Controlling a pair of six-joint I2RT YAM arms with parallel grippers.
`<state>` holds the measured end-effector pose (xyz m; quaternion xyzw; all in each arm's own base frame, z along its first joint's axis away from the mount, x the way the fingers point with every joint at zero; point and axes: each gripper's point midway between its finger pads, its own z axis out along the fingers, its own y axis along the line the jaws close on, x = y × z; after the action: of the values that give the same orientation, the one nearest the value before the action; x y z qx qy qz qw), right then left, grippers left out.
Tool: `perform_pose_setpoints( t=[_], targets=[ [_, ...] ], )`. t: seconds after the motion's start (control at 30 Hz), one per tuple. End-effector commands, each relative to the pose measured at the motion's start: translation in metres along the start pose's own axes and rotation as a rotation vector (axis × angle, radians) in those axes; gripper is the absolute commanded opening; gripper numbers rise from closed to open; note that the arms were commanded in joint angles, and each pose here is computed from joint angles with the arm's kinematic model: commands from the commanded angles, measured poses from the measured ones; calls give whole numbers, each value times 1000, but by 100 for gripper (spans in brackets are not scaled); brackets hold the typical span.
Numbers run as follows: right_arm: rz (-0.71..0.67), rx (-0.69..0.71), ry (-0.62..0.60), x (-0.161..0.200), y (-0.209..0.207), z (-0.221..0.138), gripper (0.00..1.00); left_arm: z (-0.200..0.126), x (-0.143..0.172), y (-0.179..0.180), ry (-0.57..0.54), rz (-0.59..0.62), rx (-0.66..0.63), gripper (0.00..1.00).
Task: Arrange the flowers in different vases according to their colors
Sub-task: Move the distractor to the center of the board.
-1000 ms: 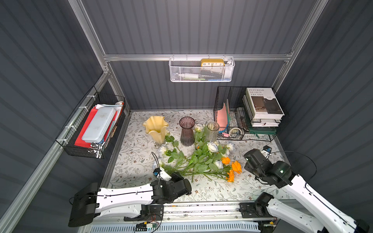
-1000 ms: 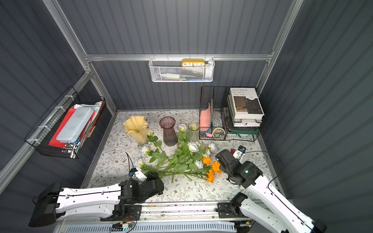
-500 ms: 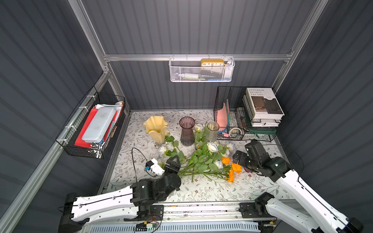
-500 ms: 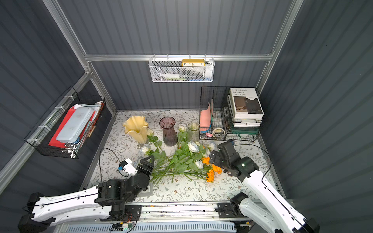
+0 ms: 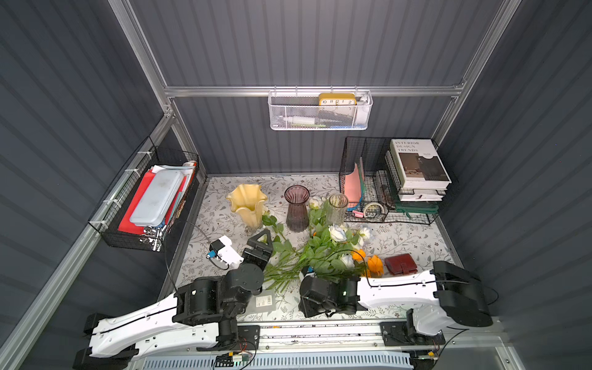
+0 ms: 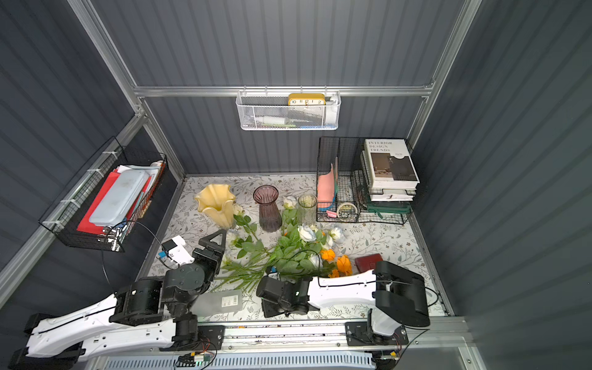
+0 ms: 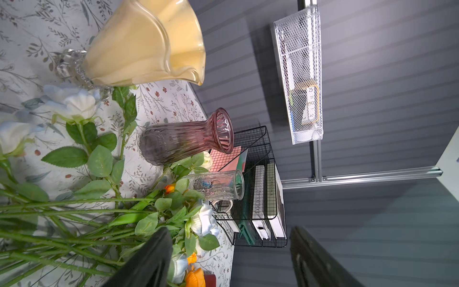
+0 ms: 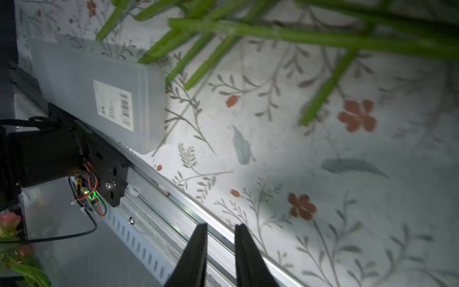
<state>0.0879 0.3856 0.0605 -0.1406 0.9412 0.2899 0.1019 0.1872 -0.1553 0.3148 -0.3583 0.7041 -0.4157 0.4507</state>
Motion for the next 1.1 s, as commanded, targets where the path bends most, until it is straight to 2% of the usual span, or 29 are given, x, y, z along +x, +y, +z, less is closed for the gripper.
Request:
perform_pose_setpoints(
  t=[0.0,0.2,0.4,0.53,0.83,0.93,1.0,1.07],
  targets=[
    [30,-163,-38,-17,43,9,16,7,9,13,-6,149,-87,79],
    [61,-244,45,-8,60,36,9,1,1,9,3,81,-58,79],
    [100,-277,44,-22,61,56,6,0,0,12,9,98,-58,78],
    [74,-318,107,-23,82,75,5,0,-2,14,-3,87,-78,78],
    [65,-479,183,-64,147,112,3,-9,-18,8,-24,65,-60,78],
    [107,-548,206,-77,160,122,2,-10,-21,11,-36,56,-75,78],
    [159,-589,191,-87,152,120,0,-10,-23,10,-39,51,-75,78],
    [207,-586,144,-96,126,109,0,-11,-24,7,-40,54,-70,78]
  ],
)
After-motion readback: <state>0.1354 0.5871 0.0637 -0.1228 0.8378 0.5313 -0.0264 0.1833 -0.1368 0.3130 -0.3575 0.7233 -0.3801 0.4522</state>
